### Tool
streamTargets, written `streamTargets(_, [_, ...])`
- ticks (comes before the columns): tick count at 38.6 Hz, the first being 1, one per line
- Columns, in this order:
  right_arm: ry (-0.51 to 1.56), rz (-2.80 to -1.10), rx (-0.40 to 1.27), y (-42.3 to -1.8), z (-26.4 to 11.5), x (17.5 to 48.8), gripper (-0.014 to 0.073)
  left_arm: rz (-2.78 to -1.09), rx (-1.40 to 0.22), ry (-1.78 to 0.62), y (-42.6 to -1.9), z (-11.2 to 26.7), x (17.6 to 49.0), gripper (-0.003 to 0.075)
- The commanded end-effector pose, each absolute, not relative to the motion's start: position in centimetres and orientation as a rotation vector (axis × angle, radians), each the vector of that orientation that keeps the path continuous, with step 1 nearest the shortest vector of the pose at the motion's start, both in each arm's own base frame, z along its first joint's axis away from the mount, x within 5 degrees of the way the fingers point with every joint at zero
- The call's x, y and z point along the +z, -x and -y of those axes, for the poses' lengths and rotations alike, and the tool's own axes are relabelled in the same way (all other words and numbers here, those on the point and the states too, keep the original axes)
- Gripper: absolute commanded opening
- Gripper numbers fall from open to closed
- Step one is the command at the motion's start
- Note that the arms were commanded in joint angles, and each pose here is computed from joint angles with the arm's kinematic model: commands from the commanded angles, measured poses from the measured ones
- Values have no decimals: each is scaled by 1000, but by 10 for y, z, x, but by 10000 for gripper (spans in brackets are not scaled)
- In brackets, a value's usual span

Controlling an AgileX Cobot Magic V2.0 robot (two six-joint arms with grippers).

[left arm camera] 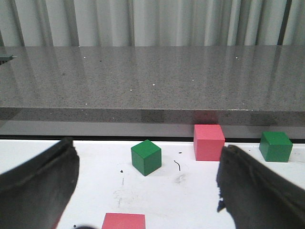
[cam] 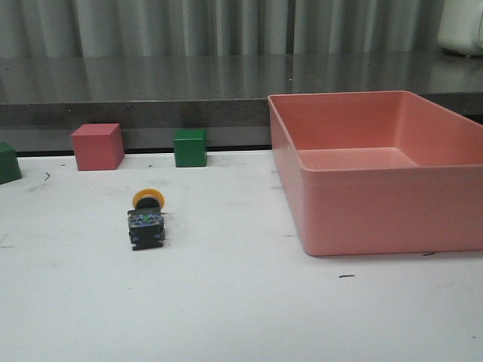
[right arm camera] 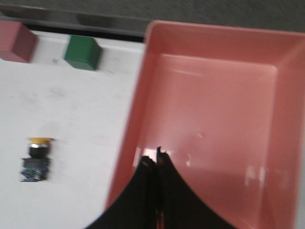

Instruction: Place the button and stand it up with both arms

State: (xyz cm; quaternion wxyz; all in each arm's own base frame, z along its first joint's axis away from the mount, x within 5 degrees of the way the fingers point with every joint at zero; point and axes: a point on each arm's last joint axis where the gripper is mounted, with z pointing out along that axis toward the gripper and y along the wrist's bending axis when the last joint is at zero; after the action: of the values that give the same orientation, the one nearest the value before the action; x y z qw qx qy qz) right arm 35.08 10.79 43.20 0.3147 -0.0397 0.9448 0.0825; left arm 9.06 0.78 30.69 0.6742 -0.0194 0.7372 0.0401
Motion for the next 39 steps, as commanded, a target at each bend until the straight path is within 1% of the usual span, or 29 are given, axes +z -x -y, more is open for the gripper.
streamTargets(1, [55, -2548, 138, -321, -69, 439, -68, -1554, 79, 35, -92, -7, 326, 564])
streamTargets(4, [-28, -2582, 99, -311, -42, 429, -68, -1554, 79, 35, -92, -7, 326, 564])
streamTargets(8, [-81, -2610, 65, -294, -22, 413, -68, -1554, 79, 35, -92, -7, 326, 564])
streamTargets(15, [-87, -2557, 31, -257, -12, 393, -68, -1554, 79, 35, -92, -7, 326, 564])
streamTargets(19, [-81, -2468, 41, -234, -11, 383, -69, -1554, 79, 35, -92, -7, 326, 564])
streamTargets(26, [-64, -2214, 61, -188, -8, 369, -70, -1554, 79, 35, -92, -7, 326, 564])
streamTargets(34, [-30, -1919, 54, -130, -5, 342, -70, -1554, 79, 35, -92, -7, 326, 564])
streamTargets(39, [-23, -1789, 61, -95, -3, 321, -70, -1554, 79, 35, -92, -7, 326, 564])
